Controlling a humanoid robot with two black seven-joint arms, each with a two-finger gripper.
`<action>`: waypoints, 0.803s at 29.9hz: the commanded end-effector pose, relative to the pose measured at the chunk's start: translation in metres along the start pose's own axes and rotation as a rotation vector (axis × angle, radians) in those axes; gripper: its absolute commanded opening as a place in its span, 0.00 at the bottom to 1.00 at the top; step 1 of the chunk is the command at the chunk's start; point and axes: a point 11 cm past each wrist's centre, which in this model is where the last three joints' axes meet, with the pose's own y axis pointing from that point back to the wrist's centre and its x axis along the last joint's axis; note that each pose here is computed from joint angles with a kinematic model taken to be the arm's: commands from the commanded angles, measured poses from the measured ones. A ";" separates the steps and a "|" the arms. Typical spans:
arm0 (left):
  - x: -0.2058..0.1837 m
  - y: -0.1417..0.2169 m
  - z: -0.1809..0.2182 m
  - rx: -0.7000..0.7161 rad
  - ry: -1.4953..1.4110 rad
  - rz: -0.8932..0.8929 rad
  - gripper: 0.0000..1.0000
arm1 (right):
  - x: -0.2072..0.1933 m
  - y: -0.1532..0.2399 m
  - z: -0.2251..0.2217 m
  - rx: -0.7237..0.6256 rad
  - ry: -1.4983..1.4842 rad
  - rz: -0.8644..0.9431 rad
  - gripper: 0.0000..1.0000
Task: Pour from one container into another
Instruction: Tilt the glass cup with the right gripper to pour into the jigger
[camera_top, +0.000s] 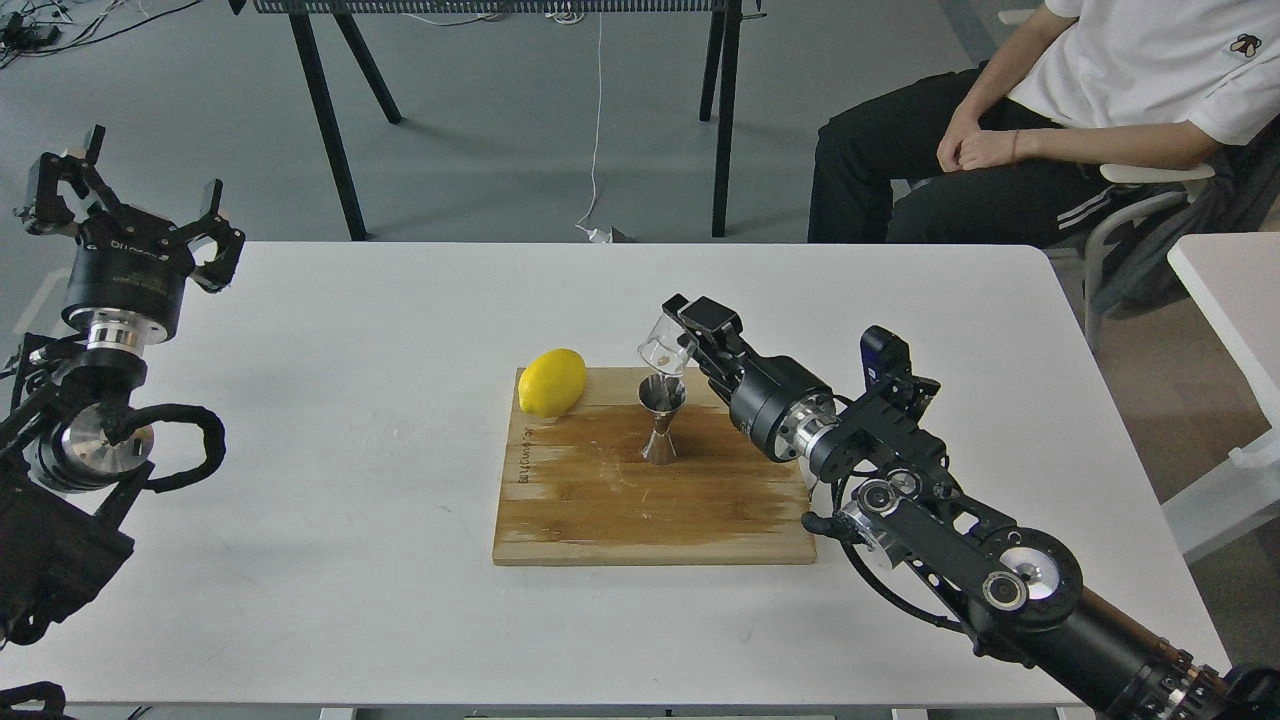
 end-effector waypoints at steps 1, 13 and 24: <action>0.000 0.000 0.000 0.000 0.000 0.000 1.00 | 0.000 0.000 0.000 0.001 0.018 0.002 0.28; 0.000 0.000 0.000 -0.001 0.000 0.001 1.00 | 0.001 0.001 -0.002 0.038 0.180 0.027 0.28; 0.000 0.000 0.000 -0.001 0.000 0.001 1.00 | -0.014 0.003 -0.002 0.095 0.315 0.027 0.28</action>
